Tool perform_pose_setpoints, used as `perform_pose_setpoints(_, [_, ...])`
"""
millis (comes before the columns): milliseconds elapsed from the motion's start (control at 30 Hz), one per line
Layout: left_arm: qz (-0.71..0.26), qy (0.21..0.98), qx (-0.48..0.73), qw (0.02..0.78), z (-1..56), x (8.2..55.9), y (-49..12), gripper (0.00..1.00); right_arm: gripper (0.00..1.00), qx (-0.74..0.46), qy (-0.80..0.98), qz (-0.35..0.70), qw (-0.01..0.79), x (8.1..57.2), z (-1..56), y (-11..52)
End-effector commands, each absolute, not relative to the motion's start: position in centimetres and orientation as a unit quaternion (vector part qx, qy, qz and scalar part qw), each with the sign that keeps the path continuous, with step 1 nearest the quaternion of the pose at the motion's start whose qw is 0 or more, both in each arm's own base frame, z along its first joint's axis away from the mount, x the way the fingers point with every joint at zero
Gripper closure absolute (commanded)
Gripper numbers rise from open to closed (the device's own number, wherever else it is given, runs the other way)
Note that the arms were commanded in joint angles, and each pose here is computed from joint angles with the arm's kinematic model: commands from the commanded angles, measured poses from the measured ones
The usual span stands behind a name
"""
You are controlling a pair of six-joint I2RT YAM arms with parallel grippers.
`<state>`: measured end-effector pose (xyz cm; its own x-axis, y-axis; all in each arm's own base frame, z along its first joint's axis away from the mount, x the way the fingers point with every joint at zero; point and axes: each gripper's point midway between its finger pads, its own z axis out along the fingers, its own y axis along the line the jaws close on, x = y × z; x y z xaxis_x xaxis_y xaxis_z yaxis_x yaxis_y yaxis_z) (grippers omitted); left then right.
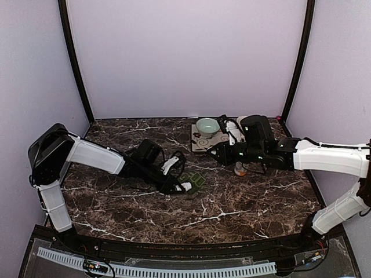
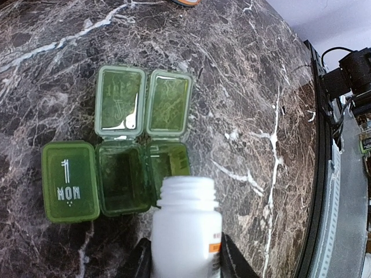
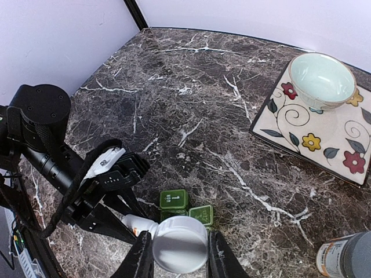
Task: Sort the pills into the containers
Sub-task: Pour the pill into the compartment of the pill container.
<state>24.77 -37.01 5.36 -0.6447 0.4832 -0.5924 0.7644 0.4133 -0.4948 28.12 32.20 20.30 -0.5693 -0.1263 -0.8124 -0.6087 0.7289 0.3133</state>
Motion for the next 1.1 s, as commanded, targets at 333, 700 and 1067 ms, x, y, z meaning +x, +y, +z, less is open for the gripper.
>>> perform_pose_setpoints(333, [-0.369, 0.821, 0.4, 0.172, 5.64, 24.6, -37.41, 1.0, 1.0, -0.217, 0.826, 0.296, 0.426, 28.79, 21.37, 32.33])
perform_pose_setpoints(700, [-0.361, 0.821, 0.405, 0.175, 6.14, 24.72, -37.49, 1.0, 1.0, -0.216, 0.827, 0.297, 0.425, 28.73, 21.24, 32.28])
perform_pose_setpoints(1067, [-0.358, 0.823, 0.404, 0.176, 6.15, 24.75, -37.45, 1.0, 1.0, -0.216, 0.826, 0.299, 0.426, 28.63, 21.32, 32.24])
